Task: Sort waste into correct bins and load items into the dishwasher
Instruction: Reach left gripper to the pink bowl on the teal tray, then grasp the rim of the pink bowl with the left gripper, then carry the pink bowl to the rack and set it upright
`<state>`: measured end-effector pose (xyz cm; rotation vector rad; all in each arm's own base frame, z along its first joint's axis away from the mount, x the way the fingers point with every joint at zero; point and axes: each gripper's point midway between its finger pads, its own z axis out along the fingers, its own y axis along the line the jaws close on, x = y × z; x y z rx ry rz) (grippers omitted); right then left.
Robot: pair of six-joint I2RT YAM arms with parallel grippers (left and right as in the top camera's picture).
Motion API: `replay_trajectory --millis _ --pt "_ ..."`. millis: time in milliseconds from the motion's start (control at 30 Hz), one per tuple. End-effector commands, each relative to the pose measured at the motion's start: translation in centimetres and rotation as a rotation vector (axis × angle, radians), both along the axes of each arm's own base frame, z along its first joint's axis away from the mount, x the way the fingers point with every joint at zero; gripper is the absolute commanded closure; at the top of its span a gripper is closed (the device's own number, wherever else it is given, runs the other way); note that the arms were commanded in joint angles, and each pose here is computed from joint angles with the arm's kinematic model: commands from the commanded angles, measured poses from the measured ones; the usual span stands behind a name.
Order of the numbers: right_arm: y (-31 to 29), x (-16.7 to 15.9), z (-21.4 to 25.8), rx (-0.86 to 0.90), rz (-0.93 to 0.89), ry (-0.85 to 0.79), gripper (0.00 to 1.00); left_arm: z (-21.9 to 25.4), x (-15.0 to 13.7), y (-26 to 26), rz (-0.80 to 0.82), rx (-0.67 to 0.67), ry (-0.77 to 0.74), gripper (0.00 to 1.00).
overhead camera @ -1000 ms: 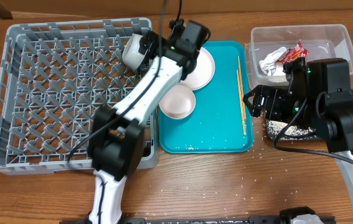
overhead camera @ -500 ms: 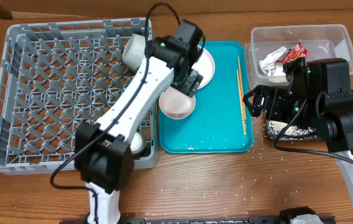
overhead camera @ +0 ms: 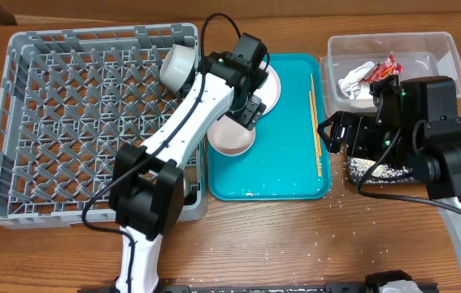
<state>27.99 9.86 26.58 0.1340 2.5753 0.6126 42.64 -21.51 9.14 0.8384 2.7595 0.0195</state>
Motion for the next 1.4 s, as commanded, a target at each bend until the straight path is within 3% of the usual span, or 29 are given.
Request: replay_trajectory --millis 0,267,400,433,500,733,900,1067,1200,1367 --pt "-0.1 0.2 0.6 -0.002 -0.001 -0.023 0.00 -2.5 0.7 1.5 -0.105 0.043 0.038 0.18" --pt "-0.1 0.2 0.6 -0.002 -0.001 -0.023 0.00 -3.6 1.8 3.0 -0.097 0.051 0.041 0.29" --pt "-0.1 0.2 0.6 -0.002 -0.001 -0.023 0.00 -6.1 0.4 2.4 -0.072 0.052 0.127 0.34" --pt "-0.1 0.2 0.6 -0.002 -0.001 -0.023 0.00 -6.5 0.2 2.5 -0.044 0.052 0.141 0.38" --pt "-0.1 0.2 0.6 -0.002 -0.001 -0.023 0.00 -7.4 -0.3 2.7 0.023 0.055 0.175 0.58" --pt "-0.1 0.2 0.6 -0.002 -0.001 -0.023 0.00 -6.5 -0.7 3.0 0.182 0.047 0.200 0.96" --pt "-0.1 0.2 0.6 -0.002 -0.001 -0.023 0.00 -4.1 -1.4 3.3 0.295 0.050 0.235 0.96" --pt "-0.1 0.2 0.6 -0.002 -0.001 -0.023 0.00 2.6 -2.2 3.7 0.304 0.045 0.229 0.96" --pt "-0.1 0.2 0.6 -0.002 -0.001 -0.023 0.00 9.7 -2.2 5.9 0.374 0.053 0.091 0.96" --pt "-0.1 0.2 0.6 -0.002 -0.001 -0.023 0.00 16.5 -2.7 12.8 0.617 0.156 -0.143 0.96"
